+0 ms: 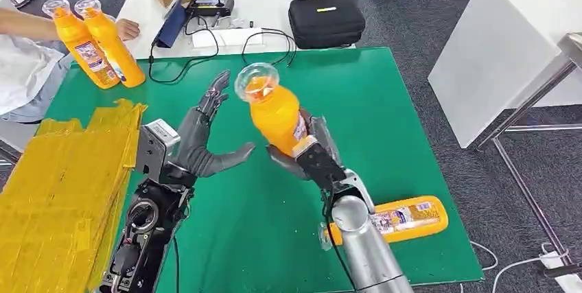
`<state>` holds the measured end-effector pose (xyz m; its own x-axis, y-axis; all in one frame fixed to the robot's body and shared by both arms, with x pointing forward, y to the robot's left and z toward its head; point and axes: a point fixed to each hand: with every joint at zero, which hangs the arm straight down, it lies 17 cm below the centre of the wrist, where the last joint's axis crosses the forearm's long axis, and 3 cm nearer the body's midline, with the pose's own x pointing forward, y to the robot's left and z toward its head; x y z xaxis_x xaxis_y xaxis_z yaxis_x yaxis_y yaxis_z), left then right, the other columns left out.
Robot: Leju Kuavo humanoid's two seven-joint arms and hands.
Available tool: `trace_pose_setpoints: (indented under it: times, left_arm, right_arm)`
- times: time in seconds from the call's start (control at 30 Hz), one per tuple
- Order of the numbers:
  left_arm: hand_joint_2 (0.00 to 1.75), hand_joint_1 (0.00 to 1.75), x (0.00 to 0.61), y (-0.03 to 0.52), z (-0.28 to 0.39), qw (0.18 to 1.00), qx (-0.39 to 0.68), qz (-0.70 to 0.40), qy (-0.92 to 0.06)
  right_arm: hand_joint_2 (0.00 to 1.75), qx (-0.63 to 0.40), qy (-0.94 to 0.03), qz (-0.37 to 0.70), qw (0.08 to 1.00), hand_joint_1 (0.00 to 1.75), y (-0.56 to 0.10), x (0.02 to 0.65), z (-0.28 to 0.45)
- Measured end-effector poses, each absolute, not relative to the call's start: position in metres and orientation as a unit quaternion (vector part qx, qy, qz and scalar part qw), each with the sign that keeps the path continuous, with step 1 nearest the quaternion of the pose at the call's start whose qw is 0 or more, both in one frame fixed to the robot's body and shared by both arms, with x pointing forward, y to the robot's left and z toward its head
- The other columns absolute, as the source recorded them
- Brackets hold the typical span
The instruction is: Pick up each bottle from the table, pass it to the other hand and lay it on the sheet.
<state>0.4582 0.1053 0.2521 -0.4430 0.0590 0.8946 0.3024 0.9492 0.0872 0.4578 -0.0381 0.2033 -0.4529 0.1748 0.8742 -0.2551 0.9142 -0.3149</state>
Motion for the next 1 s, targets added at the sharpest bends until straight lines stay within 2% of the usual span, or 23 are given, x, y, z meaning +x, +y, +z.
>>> trace_pose_setpoints:
  times: [0.3, 1.0]
  left_arm:
    - [1.75, 0.0, 0.457, 0.106, 0.25, 0.521, -0.119, -0.111, -0.838]
    - [1.75, 0.0, 0.454, 0.091, 0.235, 0.536, -0.146, -0.115, -0.824]
  right_arm:
    - [1.75, 0.022, -0.815, 0.248, 0.524, 1.75, 0.002, 0.444, 0.181]
    - [1.75, 0.043, -0.813, 0.261, 0.518, 1.75, 0.041, 0.434, 0.176]
